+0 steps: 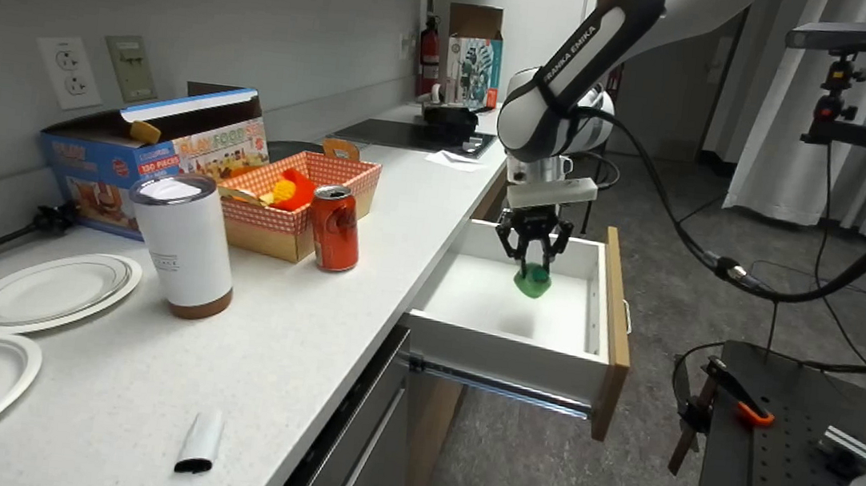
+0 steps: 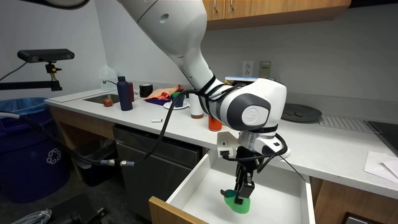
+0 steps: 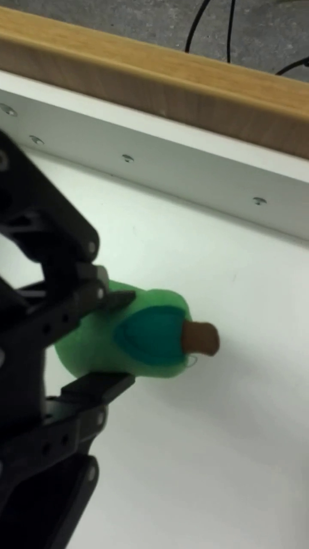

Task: Put the green pear in the open drawer.

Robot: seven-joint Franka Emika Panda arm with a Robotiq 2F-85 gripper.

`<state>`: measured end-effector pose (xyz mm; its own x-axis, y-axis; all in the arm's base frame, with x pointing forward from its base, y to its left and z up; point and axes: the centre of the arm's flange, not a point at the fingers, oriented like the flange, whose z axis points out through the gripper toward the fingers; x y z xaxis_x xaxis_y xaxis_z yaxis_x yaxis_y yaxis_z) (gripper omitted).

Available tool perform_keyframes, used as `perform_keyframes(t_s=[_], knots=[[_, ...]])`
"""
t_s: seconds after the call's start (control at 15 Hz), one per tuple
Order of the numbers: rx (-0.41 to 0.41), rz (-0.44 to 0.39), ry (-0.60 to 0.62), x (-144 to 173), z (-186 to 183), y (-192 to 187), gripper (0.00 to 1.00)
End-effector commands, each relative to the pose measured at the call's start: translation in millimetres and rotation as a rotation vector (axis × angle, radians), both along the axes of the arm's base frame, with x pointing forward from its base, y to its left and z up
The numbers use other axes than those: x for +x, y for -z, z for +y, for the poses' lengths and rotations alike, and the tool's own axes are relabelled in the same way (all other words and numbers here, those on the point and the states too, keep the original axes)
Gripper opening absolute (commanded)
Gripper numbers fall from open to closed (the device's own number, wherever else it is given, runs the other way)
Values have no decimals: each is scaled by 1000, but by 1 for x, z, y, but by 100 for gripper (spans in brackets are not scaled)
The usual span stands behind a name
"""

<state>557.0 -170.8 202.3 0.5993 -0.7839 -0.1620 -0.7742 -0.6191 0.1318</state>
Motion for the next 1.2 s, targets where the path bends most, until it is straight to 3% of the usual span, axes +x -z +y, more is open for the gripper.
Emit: perform_keyframes(t_s=[0.0,0.27,0.73,1.13], knots=[[93,-19,-13,10,24,-24,74],[126,-86,-54,20,46,-56,100],[67,-205,-179,16,50,-126,100],[0,-235,-226,-2,43,-165,100]])
